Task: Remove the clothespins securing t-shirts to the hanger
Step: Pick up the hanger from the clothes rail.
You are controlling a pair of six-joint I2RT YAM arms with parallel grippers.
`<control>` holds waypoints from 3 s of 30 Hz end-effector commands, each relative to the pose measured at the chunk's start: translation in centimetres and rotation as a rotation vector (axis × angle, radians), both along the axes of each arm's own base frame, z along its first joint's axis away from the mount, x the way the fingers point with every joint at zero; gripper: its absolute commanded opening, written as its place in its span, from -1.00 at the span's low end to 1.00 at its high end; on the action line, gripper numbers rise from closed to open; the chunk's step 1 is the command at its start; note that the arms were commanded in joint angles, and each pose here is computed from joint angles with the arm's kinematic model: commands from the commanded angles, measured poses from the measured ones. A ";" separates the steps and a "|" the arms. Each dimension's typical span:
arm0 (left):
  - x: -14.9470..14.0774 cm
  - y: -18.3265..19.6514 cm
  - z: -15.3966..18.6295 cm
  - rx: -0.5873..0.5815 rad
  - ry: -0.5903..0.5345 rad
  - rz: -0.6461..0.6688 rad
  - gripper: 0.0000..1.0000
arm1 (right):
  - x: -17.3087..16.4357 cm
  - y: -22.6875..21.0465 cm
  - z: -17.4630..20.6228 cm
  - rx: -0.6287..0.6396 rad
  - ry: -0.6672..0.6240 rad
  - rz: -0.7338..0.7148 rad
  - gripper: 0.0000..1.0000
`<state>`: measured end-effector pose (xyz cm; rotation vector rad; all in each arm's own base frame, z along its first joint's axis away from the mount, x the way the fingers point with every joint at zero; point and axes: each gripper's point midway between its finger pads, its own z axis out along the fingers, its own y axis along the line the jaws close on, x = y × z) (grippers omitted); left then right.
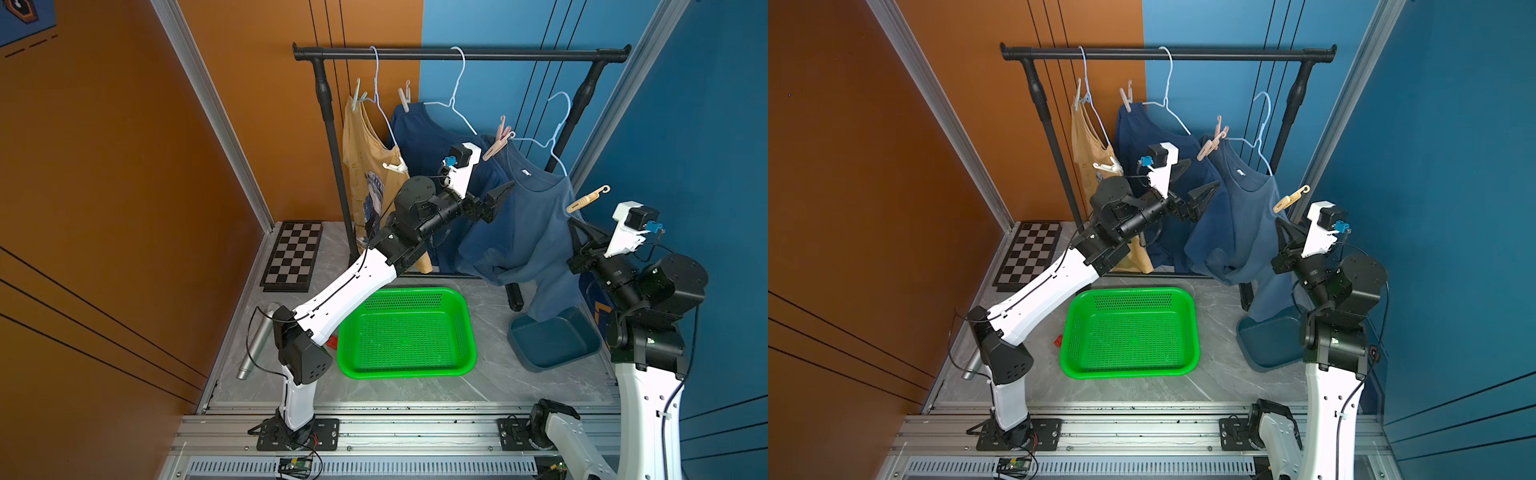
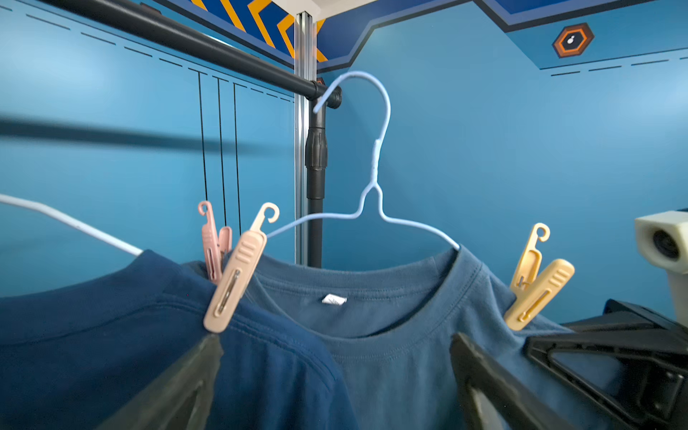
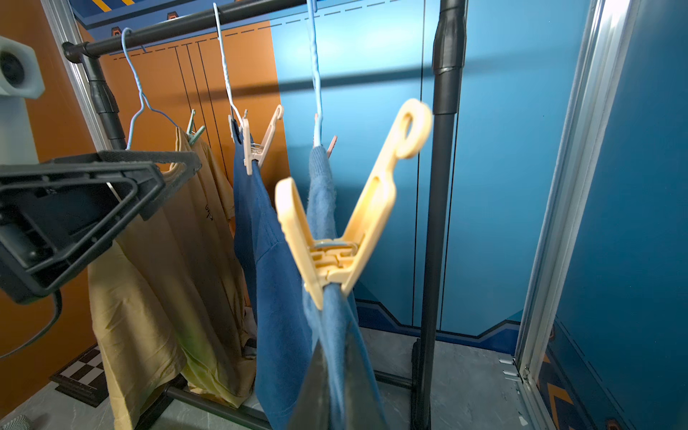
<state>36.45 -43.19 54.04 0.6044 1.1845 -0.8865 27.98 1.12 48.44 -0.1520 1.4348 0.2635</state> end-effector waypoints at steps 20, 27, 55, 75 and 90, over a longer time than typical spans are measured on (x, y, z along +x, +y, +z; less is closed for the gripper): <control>-6.7 6.1 -0.6 -0.007 0.005 -0.031 0.96 | -16.2 0.1 8.2 -0.034 -0.355 -0.277 -1.00; -9.0 7.7 -1.2 0.000 0.003 -0.010 0.96 | -19.6 3.2 11.0 -0.081 -0.375 -0.140 -1.00; -14.0 18.0 -5.8 0.072 0.019 0.219 0.96 | -14.7 11.6 18.9 0.069 -0.424 0.751 -1.00; -14.3 20.8 -7.4 0.120 0.049 0.306 0.96 | -8.6 13.9 14.8 0.092 -0.313 0.852 -1.00; -13.0 20.1 -8.1 0.125 0.073 0.322 0.96 | -8.4 14.3 5.8 0.048 -0.127 0.835 -1.00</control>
